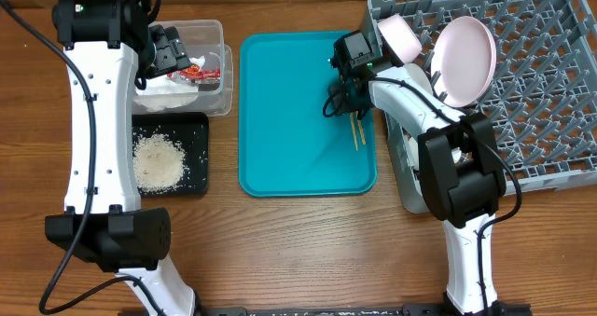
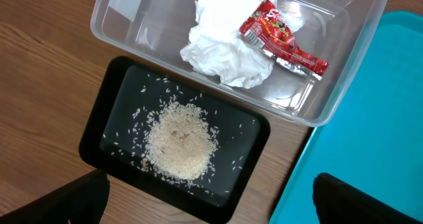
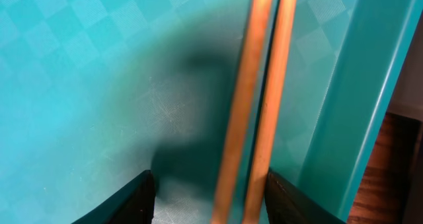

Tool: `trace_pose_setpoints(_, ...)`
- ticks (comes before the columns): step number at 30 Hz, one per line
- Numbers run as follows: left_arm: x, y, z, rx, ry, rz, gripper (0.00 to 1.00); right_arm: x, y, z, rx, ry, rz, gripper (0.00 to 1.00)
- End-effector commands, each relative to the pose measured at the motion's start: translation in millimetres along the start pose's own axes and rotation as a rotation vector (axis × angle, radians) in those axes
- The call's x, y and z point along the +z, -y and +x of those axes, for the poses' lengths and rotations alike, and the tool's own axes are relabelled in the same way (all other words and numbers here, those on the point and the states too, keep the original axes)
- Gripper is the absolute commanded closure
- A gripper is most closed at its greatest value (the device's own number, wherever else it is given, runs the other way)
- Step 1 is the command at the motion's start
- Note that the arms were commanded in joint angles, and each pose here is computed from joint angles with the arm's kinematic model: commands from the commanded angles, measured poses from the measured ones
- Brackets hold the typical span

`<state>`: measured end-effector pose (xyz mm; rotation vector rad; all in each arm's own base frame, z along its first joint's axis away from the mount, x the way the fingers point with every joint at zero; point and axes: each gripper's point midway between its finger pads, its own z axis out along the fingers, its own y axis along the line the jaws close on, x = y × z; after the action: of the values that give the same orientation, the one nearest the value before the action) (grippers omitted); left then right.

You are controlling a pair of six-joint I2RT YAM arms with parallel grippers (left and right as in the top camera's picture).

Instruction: Sort waste into correct bins and load items into the dishwasher

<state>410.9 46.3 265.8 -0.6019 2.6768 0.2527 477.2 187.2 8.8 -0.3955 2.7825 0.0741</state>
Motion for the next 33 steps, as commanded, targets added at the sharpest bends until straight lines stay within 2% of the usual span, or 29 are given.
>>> trace_pose_setpoints(1,2.2,-1.0,-1.6,-0.012,-0.002,-0.002,0.00,-20.9,-11.1,-13.4,-0.011,0.041,-0.023,0.44)
trace_pose_setpoints(5,2.2,-1.0,-1.6,-0.011,-0.002,-0.002,0.00,-37.4,-22.9,-23.6,-0.049,0.078,-0.034,0.45)
trace_pose_setpoints(18,2.2,-1.0,-1.6,-0.012,-0.002,-0.002,0.00,-42.9,-35.6,-20.0,-0.079,0.071,-0.042,0.44)
trace_pose_setpoints(22,2.2,-1.0,-1.6,-0.011,-0.002,-0.002,0.00,-47.9,-60.6,-8.1,-0.165,0.043,-0.057,0.44)
trace_pose_setpoints(27,2.2,-1.0,-1.6,-0.012,-0.002,-0.002,0.00,-50.8,-66.9,-8.4,-0.213,0.067,0.062,0.42)
trace_pose_setpoints(33,2.2,-1.0,-1.6,-0.012,-0.002,-0.002,0.00,-54.2,-67.5,-14.3,-0.209,0.086,0.066,0.39)
